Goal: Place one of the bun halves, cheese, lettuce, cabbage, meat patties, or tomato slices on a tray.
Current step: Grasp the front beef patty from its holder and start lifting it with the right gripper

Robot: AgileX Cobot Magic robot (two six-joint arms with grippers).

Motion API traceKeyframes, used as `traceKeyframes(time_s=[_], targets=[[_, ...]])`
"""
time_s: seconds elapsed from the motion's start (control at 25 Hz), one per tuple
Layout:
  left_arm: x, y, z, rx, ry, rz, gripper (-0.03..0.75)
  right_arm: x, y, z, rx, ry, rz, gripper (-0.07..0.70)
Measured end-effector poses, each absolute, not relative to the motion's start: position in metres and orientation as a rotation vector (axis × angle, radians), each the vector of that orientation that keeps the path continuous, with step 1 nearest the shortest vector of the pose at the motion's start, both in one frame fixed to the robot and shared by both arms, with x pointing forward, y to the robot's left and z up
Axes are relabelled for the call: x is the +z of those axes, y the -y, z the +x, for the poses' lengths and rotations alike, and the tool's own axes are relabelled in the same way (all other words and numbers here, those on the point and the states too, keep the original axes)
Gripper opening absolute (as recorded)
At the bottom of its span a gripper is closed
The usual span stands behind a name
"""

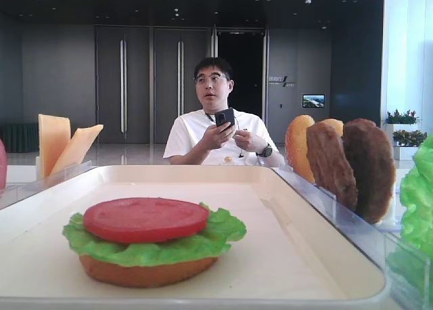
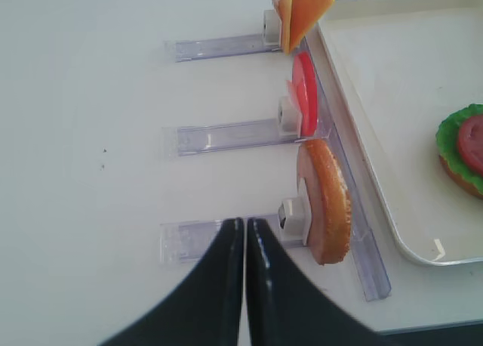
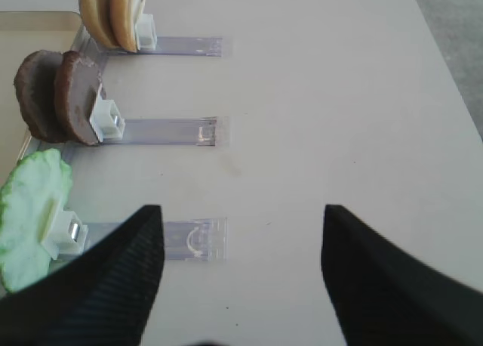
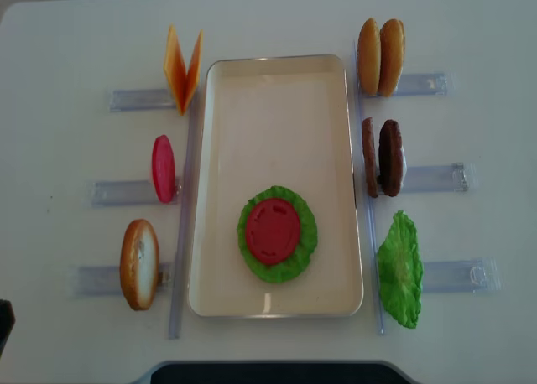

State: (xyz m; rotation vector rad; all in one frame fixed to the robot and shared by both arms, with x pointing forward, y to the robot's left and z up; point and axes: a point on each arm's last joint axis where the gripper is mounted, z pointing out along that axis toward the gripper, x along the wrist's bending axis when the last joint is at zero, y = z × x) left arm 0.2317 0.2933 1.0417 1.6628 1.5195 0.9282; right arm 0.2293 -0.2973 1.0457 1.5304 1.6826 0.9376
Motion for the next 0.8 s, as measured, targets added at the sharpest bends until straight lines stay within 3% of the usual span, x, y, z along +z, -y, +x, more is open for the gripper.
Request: traceKeyframes(time_s=[0.8], targets=[[1.0417,-0.2933,0.2317,0.928,-1.520,1.663,0.000,1.0457,0.2973,0.2293,0.938,-1.683,1.530,0.461]])
